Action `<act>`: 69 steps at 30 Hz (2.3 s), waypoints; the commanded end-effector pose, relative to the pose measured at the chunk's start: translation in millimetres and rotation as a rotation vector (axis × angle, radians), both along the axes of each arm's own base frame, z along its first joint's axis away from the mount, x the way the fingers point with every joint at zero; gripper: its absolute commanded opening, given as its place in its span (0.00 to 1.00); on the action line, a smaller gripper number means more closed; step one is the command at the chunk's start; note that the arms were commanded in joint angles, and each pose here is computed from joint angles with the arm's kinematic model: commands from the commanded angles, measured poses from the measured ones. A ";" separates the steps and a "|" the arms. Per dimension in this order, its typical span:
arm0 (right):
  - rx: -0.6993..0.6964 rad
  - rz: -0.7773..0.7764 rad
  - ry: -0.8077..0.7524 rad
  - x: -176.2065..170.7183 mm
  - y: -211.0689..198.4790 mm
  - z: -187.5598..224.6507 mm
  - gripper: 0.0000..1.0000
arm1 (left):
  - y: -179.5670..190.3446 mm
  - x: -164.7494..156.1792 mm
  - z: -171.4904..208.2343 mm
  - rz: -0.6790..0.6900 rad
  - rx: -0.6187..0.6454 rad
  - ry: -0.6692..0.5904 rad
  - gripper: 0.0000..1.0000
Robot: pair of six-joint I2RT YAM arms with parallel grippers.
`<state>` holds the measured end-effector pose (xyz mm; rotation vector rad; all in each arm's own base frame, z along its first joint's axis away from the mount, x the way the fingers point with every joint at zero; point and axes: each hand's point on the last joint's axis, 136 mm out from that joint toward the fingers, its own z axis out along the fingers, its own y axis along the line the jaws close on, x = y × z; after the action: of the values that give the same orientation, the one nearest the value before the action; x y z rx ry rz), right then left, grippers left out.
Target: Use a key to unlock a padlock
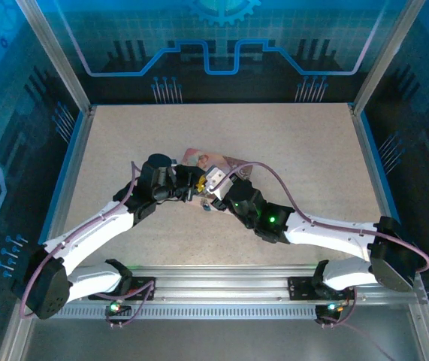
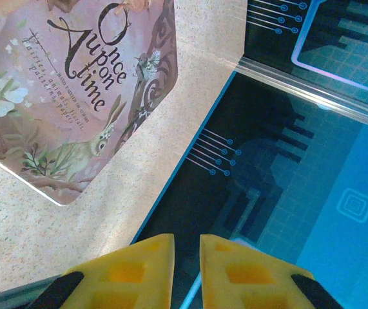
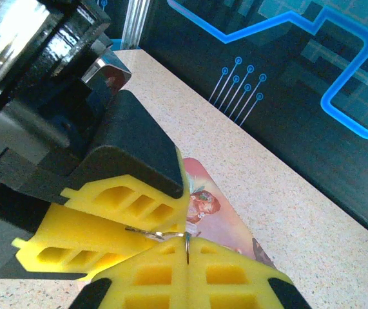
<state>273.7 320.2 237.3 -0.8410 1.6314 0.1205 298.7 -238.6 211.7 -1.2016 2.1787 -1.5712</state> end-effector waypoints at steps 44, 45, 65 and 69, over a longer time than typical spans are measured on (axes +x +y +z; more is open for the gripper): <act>0.703 0.516 0.740 -22.1 -32.5 35.3 0.55 | -23.7 -2.4 71.9 -0.373 0.354 -0.882 0.00; 0.717 0.536 0.748 -22.3 -32.4 37.7 0.56 | -25.1 -5.8 73.0 -0.399 0.364 -0.915 0.00; 0.724 0.599 0.911 -28.1 -15.1 16.1 0.47 | -29.0 -21.3 77.9 -0.503 0.404 -1.021 0.00; 0.718 0.611 0.918 -30.1 -11.8 16.5 0.43 | -29.3 -20.5 77.5 -0.502 0.403 -1.018 0.00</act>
<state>248.7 302.5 250.0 -0.6632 1.8868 1.5848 282.3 -262.8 272.0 0.2204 1.9724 -1.3006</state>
